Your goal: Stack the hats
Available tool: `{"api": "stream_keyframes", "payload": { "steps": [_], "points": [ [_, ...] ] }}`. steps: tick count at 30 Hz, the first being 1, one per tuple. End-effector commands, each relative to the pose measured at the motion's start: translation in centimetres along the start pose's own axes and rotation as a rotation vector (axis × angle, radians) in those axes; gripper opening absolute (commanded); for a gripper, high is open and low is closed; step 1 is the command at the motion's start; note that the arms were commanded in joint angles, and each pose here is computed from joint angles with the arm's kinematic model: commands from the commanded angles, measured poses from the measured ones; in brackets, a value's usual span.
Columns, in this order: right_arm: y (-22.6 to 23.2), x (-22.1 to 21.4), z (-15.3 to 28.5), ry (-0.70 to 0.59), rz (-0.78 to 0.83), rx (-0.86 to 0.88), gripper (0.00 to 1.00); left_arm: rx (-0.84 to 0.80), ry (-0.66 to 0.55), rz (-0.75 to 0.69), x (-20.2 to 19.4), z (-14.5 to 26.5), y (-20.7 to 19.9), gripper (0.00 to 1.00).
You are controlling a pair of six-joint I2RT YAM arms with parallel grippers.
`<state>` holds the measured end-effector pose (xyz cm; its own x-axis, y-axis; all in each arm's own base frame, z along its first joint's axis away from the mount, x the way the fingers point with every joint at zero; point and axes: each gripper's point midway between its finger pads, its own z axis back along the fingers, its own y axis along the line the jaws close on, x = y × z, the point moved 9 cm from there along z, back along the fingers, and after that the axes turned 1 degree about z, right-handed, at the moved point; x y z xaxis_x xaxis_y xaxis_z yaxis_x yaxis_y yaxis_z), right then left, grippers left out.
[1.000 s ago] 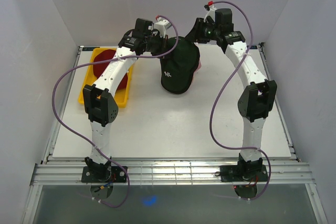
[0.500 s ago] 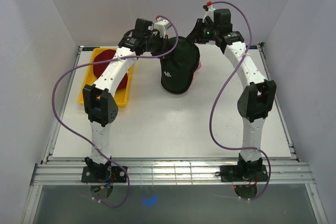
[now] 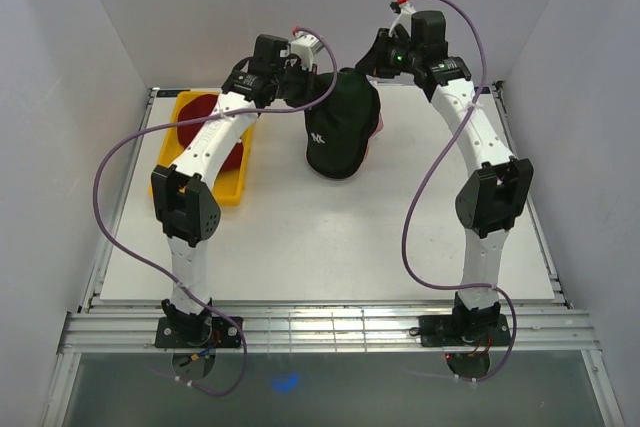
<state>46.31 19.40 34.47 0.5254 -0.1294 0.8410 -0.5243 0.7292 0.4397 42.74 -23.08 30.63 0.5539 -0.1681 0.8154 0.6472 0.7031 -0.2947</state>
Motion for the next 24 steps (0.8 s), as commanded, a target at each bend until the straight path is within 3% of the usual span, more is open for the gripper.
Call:
{"api": "stream_keyframes", "payload": {
  "steps": [1,24],
  "points": [
    [2.3,3.0,2.4,-0.108,0.065,0.028,0.13,0.043,-0.156,-0.075,3.6,4.4,-1.9,0.00],
    [0.1,-0.3,2.1,-0.041,0.047,-0.054,0.09,0.017,-0.083,-0.015,0.6,2.7,-1.6,0.00]
  ]
}}
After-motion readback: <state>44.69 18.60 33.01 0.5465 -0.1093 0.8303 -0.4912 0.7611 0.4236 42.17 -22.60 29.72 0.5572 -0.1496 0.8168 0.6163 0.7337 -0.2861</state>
